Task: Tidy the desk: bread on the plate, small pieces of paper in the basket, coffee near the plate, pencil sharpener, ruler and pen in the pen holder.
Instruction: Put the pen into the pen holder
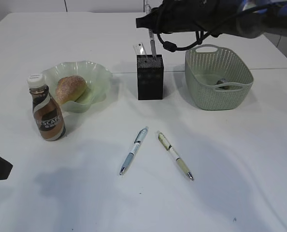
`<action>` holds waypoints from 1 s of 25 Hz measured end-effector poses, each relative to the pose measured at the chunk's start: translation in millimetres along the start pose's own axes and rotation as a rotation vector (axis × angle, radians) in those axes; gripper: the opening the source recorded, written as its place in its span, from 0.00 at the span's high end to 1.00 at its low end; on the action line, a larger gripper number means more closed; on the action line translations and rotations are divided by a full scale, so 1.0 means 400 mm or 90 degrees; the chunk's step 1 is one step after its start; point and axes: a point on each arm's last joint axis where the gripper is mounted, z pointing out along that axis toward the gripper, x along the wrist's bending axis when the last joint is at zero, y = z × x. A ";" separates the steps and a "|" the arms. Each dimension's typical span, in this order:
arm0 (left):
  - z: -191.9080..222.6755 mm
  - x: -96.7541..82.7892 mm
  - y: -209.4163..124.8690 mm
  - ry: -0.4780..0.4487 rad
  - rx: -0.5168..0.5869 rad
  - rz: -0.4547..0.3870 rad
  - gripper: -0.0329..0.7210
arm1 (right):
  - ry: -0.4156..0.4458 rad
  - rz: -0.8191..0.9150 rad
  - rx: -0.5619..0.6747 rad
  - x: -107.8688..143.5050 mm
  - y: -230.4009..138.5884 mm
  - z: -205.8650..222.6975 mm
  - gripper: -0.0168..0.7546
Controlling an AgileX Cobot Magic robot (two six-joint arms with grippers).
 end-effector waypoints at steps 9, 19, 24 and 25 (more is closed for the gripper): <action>0.000 0.002 0.000 0.005 0.000 0.006 0.42 | -0.014 0.011 0.025 -0.011 -0.082 0.057 0.84; 0.000 0.002 0.000 0.007 0.000 0.008 0.42 | 0.015 0.019 0.065 0.002 -0.105 0.063 0.79; 0.000 0.002 0.000 0.007 0.000 0.008 0.42 | 0.028 0.033 0.078 0.007 -0.109 0.062 0.65; 0.000 0.002 0.000 0.007 0.000 0.008 0.42 | 0.031 0.035 0.081 0.008 -0.111 0.062 0.60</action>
